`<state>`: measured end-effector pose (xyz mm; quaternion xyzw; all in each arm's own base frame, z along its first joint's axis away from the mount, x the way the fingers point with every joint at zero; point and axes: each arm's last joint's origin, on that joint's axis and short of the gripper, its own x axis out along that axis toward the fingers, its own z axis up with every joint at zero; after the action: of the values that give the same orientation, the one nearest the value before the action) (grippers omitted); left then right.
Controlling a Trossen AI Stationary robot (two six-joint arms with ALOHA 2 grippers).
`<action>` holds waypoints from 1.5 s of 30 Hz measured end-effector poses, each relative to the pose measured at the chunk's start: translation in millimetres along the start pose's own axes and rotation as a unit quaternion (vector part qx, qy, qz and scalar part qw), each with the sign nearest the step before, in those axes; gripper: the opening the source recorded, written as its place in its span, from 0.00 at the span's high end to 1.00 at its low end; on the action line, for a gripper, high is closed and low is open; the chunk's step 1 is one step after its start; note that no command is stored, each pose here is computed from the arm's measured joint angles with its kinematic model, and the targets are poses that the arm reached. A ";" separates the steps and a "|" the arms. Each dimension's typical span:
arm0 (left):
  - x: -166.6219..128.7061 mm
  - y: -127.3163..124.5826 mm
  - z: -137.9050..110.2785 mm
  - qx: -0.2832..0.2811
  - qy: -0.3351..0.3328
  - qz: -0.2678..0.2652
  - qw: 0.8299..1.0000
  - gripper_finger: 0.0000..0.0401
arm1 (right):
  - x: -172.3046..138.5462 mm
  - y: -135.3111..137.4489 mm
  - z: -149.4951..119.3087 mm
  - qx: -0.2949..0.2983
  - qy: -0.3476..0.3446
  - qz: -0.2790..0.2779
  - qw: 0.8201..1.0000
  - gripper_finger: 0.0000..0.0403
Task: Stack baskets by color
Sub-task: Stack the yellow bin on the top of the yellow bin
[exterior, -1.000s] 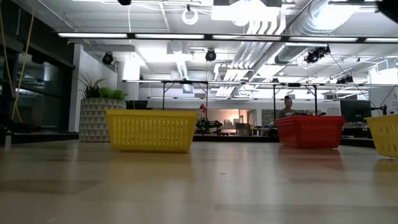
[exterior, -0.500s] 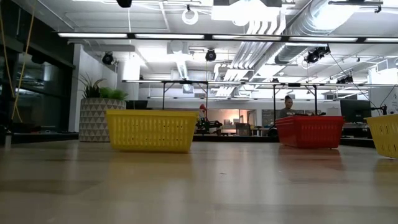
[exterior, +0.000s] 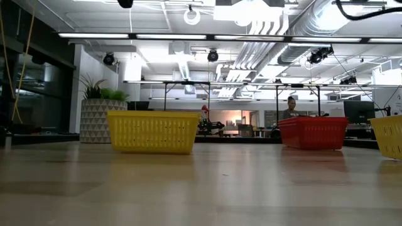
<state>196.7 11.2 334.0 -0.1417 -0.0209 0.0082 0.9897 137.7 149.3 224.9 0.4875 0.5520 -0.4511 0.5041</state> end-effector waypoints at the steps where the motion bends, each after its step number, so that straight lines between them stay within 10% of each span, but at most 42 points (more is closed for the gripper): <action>1: 0.0 0.0 0.0 0.000 0.000 0.000 1.000 1.00 | 2.5 1.6 0.4 0.003 -0.003 -0.004 1.000 0.52; 20: -0.1 0.0 0.1 -0.022 0.000 0.000 1.000 1.00 | 65.4 2.5 19.2 0.027 0.020 -0.005 0.999 0.53; 27: -0.2 0.0 0.3 -0.021 -0.001 0.002 1.000 1.00 | 65.4 3.3 18.9 0.006 0.019 0.002 1.000 0.81; 30: -0.1 0.2 0.3 -0.021 -0.002 0.004 1.000 1.00 | 63.6 5.8 18.5 -0.017 0.012 0.030 0.999 0.97; 45: -0.2 0.1 0.7 -0.026 -0.003 0.005 1.000 1.00 | 15.0 -2.8 31.7 -0.079 -0.054 0.226 0.969 1.00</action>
<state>196.5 11.5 334.6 -0.1676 -0.0237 0.0126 0.9855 138.4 118.9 207.4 0.5328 0.4334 -0.3064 0.6590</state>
